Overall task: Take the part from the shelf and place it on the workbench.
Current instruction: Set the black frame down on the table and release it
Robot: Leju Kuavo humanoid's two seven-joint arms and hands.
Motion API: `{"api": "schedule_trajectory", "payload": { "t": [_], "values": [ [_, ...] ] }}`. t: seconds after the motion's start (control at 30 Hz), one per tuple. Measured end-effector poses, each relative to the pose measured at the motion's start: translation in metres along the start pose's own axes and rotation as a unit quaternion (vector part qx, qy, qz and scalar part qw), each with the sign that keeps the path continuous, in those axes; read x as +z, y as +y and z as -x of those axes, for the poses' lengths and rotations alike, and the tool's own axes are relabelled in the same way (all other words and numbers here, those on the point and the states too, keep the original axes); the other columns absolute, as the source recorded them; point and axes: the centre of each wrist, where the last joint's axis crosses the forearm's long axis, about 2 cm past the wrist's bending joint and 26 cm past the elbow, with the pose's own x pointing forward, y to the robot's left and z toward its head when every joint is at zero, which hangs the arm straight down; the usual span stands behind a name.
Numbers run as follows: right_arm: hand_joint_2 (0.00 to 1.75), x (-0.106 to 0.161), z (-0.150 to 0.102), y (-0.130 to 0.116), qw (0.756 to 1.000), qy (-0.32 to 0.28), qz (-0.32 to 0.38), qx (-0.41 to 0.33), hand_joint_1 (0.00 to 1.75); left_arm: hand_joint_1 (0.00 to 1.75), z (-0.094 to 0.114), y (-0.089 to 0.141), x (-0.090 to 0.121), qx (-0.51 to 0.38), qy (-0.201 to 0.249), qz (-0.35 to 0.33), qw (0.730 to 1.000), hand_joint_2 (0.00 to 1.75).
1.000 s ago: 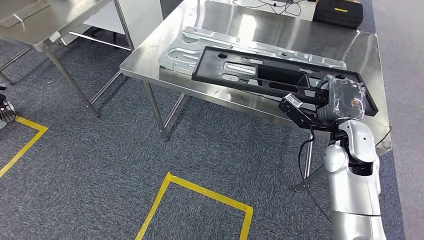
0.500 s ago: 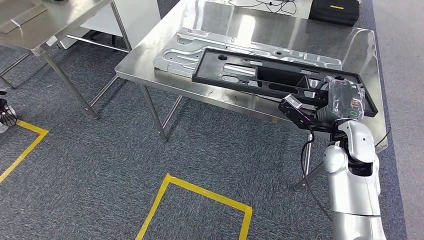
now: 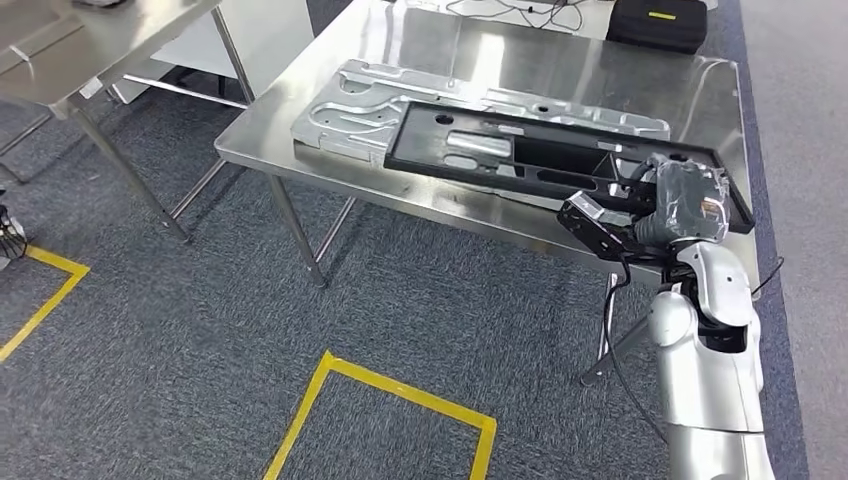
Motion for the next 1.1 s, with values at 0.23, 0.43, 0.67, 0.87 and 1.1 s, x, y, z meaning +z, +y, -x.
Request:
{"api": "schedule_trajectory", "payload": {
  "t": [0.23, 0.43, 0.67, 0.87, 1.1],
  "values": [
    [1.75, 0.0001, -0.0004, 0.0003, 1.000, -0.001, 0.000, 0.001, 1.75, 0.00, -0.0004, -0.0016, -0.0002, 0.001, -0.001, 0.002, 1.000, 1.75],
    [1.75, 0.0002, -0.0037, 0.0019, 1.000, -0.007, -0.003, 0.002, 1.75, 0.00, 0.0036, 0.0006, 0.0002, 0.001, 0.002, 0.000, 1.000, 1.75],
    [1.75, -0.0009, -0.0043, 0.0016, 1.000, -0.009, -0.003, 0.004, 1.75, 0.00, 0.0030, 0.0003, 0.0001, 0.000, -0.003, -0.002, 1.000, 1.75],
    [1.75, 0.0002, -0.0036, 0.0045, 1.000, -0.008, -0.009, 0.005, 1.75, 0.00, 0.0041, -0.0009, 0.0001, 0.000, -0.003, -0.001, 1.000, 1.75],
    [1.75, -0.0015, -0.0033, 0.0046, 1.000, -0.008, -0.010, 0.006, 1.75, 0.00, 0.0004, -0.0010, -0.0001, 0.003, -0.007, 0.000, 1.000, 1.75]
  ]
}}
